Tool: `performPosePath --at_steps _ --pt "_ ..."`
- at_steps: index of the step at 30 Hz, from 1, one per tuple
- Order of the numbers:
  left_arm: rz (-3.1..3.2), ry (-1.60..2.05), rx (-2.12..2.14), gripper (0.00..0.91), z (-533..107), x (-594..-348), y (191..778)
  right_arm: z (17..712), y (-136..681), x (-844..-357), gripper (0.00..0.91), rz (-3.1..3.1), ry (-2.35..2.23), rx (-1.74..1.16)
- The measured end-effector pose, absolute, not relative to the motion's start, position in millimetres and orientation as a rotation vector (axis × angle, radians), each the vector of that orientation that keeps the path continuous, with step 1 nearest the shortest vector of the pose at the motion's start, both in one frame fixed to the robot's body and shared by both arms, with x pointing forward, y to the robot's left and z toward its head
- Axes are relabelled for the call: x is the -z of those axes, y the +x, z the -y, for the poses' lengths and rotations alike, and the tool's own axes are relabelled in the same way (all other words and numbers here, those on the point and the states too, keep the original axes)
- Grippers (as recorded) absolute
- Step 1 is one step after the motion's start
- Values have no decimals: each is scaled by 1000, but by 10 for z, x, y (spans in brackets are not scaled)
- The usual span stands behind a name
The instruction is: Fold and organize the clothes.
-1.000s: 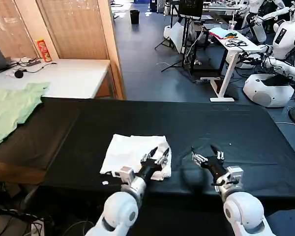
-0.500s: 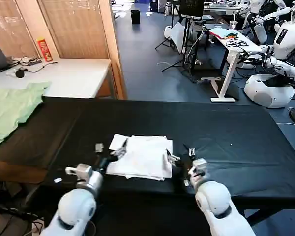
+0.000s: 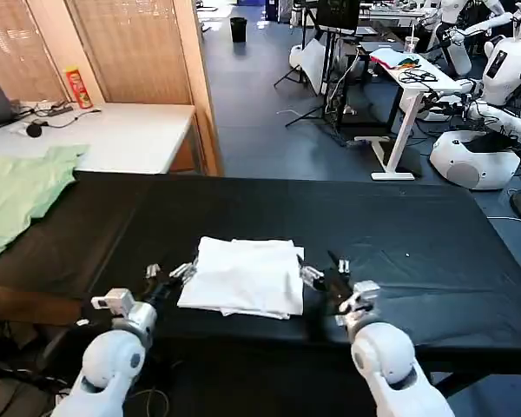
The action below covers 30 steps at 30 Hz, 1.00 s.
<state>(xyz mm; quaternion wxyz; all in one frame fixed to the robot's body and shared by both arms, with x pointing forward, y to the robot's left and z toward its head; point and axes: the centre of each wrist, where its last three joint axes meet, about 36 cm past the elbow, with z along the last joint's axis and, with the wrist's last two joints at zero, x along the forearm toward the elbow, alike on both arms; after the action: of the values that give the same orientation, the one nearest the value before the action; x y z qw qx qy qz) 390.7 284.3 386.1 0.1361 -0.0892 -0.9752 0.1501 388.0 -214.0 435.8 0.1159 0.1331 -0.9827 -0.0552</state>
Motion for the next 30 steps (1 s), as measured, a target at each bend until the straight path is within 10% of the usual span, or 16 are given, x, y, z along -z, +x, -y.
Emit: performPosePath --at_steps 6,8,9,11,30 --pt "2740 -292 -573 858 -2833 -3712 3935 2243 3740 -4528 878 2916 380 171" --pt "2713 -287 -615 439 -2852 -3700 3955 2255 3707 -4565 878 2925 377 173" --pt "2700 -285 -643 439 -2865 -3697 3964 2259 3696 -4576 878 2928 376 174" --pt "2677 -290 -697 88 -2882 -3707 3982 2270 3674 -4591 878 2931 371 176" --pt "2727 -203 -538 0 -2971 -3836 4053 2418 3559 -4629 878 2959 260 92"
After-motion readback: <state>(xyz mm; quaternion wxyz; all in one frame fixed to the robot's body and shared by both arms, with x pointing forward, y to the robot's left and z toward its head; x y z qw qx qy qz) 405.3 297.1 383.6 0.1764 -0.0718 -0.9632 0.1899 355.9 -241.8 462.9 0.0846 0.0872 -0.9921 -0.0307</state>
